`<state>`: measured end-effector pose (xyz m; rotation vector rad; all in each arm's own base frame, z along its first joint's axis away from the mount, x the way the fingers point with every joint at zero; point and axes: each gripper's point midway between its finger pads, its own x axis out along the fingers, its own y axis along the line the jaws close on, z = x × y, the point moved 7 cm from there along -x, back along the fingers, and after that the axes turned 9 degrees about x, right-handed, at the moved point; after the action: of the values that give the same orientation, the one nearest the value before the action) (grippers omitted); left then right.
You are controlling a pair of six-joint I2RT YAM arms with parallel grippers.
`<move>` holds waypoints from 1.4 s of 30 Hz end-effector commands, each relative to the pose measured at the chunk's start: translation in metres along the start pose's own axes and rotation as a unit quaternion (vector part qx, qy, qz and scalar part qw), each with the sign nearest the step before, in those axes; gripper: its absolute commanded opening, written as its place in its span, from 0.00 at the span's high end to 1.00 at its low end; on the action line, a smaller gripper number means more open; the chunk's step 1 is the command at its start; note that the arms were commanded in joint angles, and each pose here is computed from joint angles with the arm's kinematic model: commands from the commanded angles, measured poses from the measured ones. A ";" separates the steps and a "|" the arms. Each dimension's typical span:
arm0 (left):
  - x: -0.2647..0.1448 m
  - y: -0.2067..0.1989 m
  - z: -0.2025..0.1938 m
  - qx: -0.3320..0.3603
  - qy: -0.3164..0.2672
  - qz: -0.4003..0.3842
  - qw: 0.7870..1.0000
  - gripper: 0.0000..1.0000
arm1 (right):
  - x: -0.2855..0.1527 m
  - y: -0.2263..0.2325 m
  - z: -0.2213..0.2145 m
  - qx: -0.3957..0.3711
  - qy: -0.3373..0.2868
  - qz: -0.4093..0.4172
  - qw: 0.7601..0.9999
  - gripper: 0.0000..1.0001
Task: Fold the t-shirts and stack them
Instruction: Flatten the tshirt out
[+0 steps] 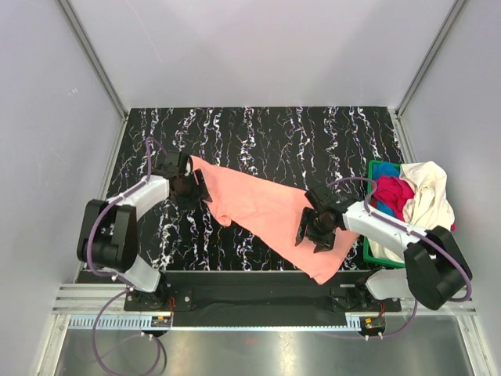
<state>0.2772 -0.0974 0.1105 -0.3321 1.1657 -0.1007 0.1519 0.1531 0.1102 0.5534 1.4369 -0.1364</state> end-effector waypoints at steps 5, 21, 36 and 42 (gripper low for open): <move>0.024 -0.009 0.020 0.013 -0.010 -0.049 0.999 0.46 | 0.017 0.003 -0.008 -0.036 0.002 -0.016 0.999 0.35; -0.066 -0.004 0.022 0.054 -0.094 0.009 0.994 1.00 | 0.003 0.013 0.005 -0.065 -0.053 -0.072 0.994 1.00; -0.285 -0.033 0.062 0.111 -0.377 0.023 0.919 1.00 | -0.228 0.070 0.045 -0.134 -0.313 0.116 0.933 1.00; -0.357 -0.051 0.081 0.147 -0.458 0.029 0.876 1.00 | -0.279 0.077 0.051 -0.140 -0.360 0.135 0.913 1.00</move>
<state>0.2275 -0.0508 0.4370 -0.1155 0.3161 -0.0938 0.1978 0.1538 0.3833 0.4652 0.6996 0.1342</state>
